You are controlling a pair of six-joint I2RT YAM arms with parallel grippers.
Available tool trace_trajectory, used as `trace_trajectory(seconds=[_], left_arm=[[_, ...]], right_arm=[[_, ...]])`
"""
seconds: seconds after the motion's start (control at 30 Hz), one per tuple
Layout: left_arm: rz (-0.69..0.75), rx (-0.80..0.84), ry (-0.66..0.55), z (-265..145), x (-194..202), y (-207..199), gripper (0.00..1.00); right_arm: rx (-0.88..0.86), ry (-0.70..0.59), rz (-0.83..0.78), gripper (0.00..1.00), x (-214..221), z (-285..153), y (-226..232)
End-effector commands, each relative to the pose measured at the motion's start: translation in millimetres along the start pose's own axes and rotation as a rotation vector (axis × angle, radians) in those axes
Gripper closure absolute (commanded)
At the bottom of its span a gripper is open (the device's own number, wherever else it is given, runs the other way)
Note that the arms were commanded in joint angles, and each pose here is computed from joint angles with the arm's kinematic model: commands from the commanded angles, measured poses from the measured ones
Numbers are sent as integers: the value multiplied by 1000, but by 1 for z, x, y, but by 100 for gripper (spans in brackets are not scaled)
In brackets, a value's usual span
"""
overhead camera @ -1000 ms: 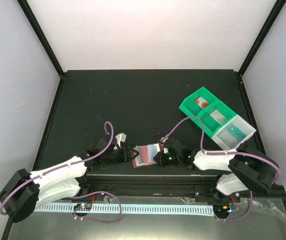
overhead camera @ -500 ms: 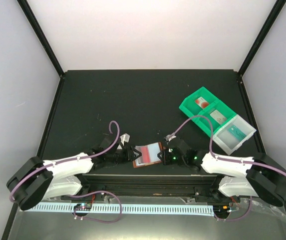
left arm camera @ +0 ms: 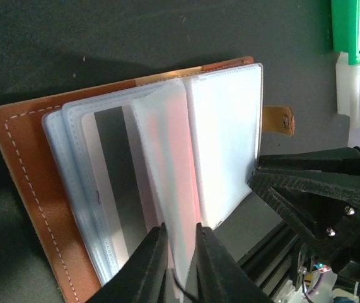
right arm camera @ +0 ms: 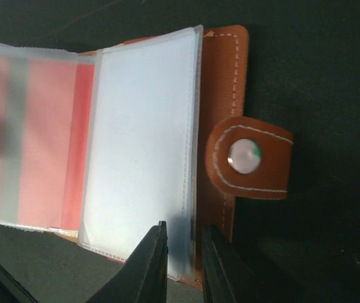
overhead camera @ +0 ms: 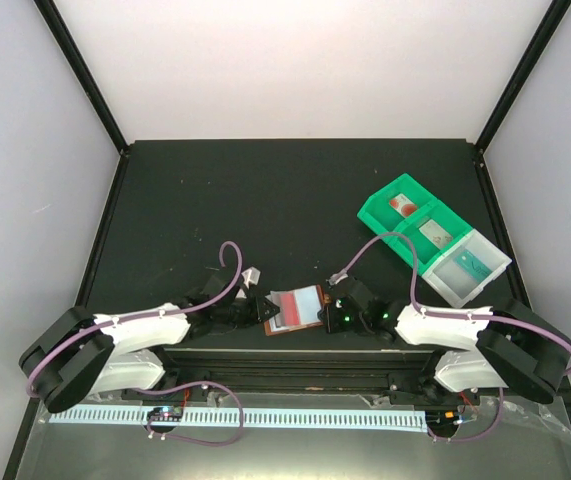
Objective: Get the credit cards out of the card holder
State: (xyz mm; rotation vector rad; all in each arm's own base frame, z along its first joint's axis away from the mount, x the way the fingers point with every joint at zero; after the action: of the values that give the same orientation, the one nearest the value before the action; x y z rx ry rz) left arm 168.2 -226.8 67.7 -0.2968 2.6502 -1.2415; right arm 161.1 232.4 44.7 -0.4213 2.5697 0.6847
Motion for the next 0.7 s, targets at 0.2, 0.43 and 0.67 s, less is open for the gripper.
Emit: trace_trajectory(seconds=[0.2, 0.43, 0.67], left_arm=[[52, 32, -39, -6, -13, -29, 88], [62, 79, 5, -1, -9, -41, 78], [71, 132, 51, 7, -3, -53, 73]], right_arm=[[-142, 32, 23, 83, 7, 0, 20], [-165, 33, 29, 83, 8, -2, 22], [-139, 23, 28, 82, 7, -4, 18]])
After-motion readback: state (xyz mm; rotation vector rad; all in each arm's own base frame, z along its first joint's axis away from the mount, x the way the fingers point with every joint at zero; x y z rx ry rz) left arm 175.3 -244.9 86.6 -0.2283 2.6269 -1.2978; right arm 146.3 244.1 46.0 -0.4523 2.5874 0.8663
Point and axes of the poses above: each gripper's point midway between its finger pads, its own z axis out along the fingers, its own y axis along the line the jaws close on, x = y × z, the point moved 3 cm from there along -z, back along the fingers, and after that the axes turned 6 degrees about -z, right-handed, at the moved point
